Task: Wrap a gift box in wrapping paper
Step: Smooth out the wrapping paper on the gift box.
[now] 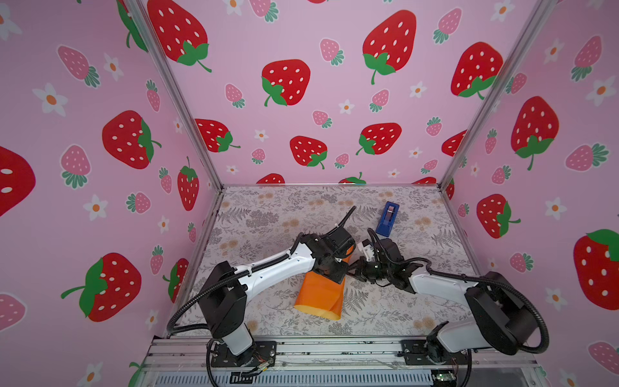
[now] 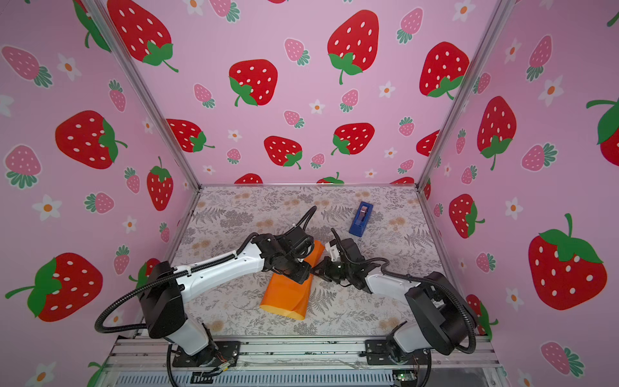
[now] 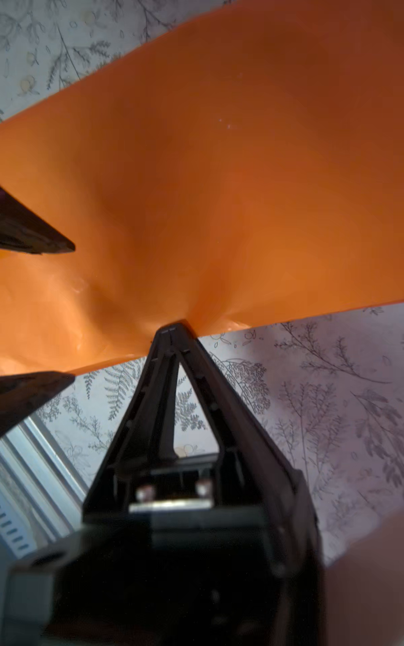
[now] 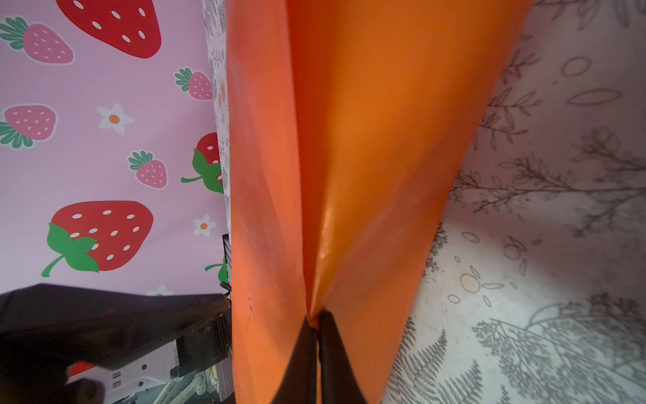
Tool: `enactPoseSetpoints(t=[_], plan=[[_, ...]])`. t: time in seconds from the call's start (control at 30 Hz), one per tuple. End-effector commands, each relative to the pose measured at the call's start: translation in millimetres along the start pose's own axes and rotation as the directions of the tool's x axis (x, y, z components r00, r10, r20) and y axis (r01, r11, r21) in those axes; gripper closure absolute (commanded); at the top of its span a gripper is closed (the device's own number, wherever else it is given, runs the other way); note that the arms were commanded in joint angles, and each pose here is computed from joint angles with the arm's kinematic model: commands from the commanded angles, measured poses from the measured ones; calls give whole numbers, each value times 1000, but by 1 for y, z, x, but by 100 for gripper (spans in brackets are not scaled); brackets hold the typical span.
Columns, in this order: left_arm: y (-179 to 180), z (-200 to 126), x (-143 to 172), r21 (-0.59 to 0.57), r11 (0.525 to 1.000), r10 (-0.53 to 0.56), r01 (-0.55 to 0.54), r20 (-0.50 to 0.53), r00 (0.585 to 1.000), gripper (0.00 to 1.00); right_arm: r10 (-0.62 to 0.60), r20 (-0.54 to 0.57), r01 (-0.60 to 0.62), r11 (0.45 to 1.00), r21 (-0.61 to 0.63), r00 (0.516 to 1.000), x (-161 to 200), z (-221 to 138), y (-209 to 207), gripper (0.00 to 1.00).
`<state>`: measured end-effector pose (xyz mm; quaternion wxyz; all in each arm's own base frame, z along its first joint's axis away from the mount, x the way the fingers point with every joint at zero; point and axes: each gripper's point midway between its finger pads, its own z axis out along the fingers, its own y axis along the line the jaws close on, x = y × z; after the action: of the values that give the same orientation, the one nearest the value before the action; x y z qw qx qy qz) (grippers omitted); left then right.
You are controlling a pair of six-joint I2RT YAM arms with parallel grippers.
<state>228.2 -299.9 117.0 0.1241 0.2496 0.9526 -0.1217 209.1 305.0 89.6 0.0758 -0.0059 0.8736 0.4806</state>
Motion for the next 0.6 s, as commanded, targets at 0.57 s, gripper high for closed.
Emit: enactPoseSetpoints(t=[0.57], plan=[[18, 32, 20, 142, 981, -118, 133, -109, 987, 84, -9, 57, 6, 999, 53, 998, -15, -16, 0, 68]])
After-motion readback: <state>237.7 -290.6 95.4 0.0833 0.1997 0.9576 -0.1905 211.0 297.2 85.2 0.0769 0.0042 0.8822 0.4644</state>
